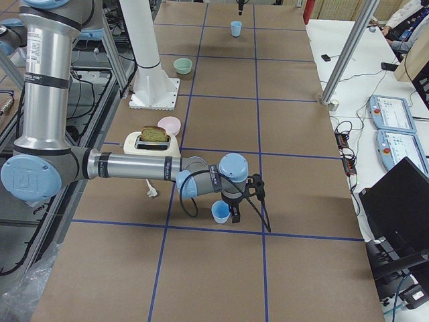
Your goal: Stack blue cups with both arms
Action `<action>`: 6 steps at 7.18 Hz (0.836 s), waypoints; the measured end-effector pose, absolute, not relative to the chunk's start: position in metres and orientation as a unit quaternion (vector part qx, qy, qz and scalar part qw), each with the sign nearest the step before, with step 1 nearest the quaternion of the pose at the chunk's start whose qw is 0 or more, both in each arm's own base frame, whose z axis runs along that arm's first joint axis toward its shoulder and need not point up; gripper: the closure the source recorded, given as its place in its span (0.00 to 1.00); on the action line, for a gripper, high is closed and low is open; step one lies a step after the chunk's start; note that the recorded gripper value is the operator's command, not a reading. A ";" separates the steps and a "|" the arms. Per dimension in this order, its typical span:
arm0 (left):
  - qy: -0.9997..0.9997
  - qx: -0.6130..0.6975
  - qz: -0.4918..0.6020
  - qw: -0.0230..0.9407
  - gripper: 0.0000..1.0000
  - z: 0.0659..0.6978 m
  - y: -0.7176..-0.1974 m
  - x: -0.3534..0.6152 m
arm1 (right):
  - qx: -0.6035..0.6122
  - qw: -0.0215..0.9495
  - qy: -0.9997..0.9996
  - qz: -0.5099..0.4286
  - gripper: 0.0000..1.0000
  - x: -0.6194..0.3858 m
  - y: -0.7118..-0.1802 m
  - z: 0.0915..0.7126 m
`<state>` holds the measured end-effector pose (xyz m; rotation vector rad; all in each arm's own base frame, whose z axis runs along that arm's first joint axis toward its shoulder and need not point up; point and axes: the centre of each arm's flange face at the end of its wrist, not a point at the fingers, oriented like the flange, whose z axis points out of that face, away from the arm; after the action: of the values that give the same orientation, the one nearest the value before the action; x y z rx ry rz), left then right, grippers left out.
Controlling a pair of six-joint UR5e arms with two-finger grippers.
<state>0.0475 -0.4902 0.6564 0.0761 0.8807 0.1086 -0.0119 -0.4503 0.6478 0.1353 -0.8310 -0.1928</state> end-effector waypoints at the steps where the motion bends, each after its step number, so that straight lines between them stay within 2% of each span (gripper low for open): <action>1: 0.427 0.034 0.055 0.902 0.03 0.656 -0.490 0.055 | 0.071 0.907 -0.401 -0.107 0.00 -0.014 -0.450 0.649; 6: 0.429 0.027 0.076 0.900 0.13 0.661 -0.484 0.077 | 0.082 0.903 -0.404 -0.125 0.00 -0.016 -0.448 0.651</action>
<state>0.0774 -0.4837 0.6611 0.0559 0.8872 0.1572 -0.0164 -0.4483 0.6506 0.1696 -0.8343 -0.2584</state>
